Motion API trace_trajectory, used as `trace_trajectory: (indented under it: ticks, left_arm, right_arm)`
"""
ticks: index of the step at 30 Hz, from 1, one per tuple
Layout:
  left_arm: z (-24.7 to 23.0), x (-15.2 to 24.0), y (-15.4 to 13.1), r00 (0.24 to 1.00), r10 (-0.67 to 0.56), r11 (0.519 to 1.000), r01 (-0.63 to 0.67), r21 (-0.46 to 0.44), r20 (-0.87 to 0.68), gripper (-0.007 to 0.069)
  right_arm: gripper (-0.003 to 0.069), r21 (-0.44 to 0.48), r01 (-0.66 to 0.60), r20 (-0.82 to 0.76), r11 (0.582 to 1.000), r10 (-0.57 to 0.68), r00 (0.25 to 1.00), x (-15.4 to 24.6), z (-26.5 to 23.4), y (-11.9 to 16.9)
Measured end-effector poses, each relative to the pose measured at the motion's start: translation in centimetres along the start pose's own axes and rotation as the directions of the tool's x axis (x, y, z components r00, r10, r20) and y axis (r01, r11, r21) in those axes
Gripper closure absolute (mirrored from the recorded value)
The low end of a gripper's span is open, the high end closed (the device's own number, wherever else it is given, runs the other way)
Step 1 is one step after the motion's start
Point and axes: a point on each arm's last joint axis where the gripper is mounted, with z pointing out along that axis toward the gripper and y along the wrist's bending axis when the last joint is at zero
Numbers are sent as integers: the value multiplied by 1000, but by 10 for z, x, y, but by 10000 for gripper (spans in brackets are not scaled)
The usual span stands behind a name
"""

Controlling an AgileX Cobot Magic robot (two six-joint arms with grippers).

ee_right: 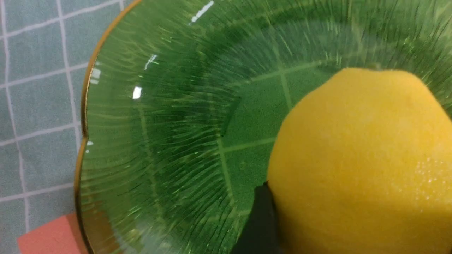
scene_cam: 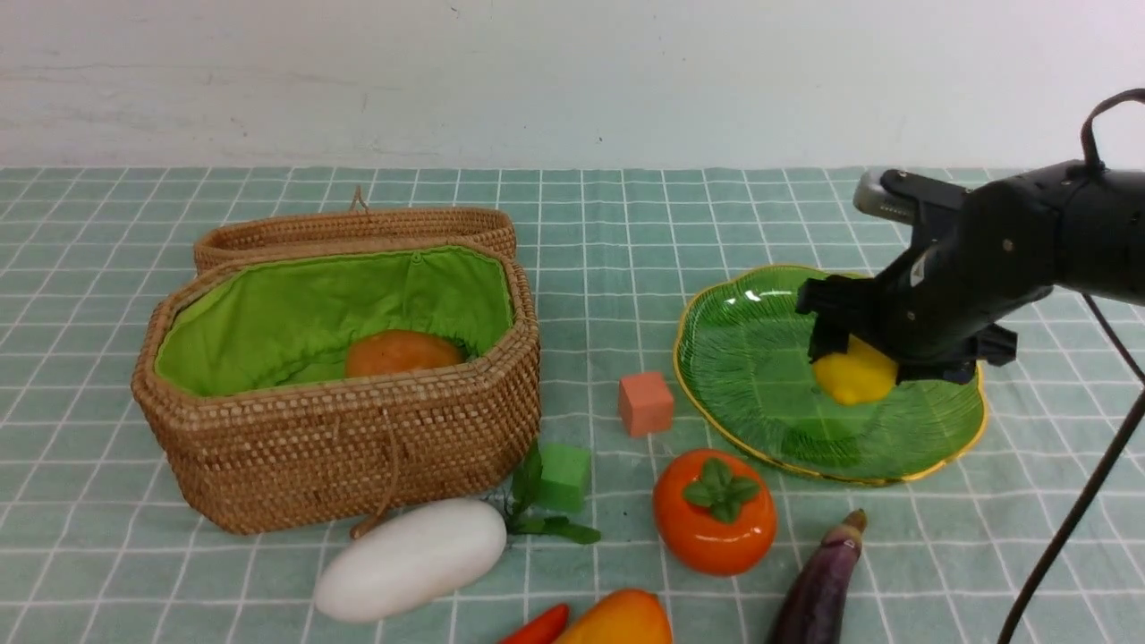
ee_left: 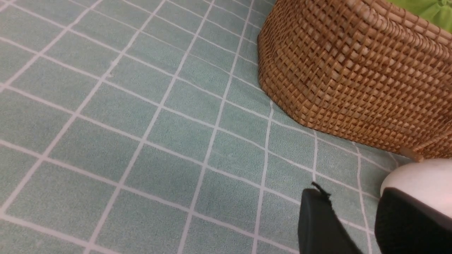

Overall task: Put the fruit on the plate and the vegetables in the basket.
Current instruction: Use the right arm to grab a lemon and put it into the right plate, then grab an eggplant with your right arm and place it in the basket on the left.

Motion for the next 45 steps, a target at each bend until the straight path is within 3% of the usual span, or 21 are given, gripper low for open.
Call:
trace_trajectory:
  ticks: [2, 5, 13, 15, 20, 25, 33, 42, 45]
  left_arm:
    - [0, 0, 0, 1000, 0, 1000, 0, 0, 0, 386]
    - [0, 0, 0, 1000, 0, 1000, 0, 0, 0, 386]
    - [0, 0, 0, 1000, 0, 1000, 0, 0, 0, 386]
    - [0, 0, 0, 1000, 0, 1000, 0, 0, 0, 386]
    - [0, 0, 0, 1000, 0, 1000, 0, 0, 0, 386]
    - [0, 0, 0, 1000, 0, 1000, 0, 0, 0, 386]
    - [0, 0, 0, 1000, 0, 1000, 0, 0, 0, 386]
    - [0, 0, 0, 1000, 0, 1000, 0, 0, 0, 386]
    - [0, 0, 0, 1000, 0, 1000, 0, 0, 0, 386]
  right_arm:
    - [1, 8, -3, -17, 1000, 3, 1000, 2, 0, -1]
    - [-20, 21, -9, -47, 1000, 10, 999, 4, 0, -2]
    - [-8, 53, -9, -126, 999, 16, 992, 11, -10, -3]
    - [1, 56, 46, -171, 997, -36, 985, 17, -28, 4]
    - [27, 17, 151, -243, 988, -142, 959, 52, -63, 31]
    - [55, 7, 122, -304, 993, -114, 946, 97, -75, 49]
    - [67, 89, 22, -365, 996, 12, 931, 147, -53, 28]
    - [82, 49, -52, -309, 997, 64, 949, 173, -34, 8]
    - [144, 44, -48, -305, 998, 59, 950, 177, -36, 4]
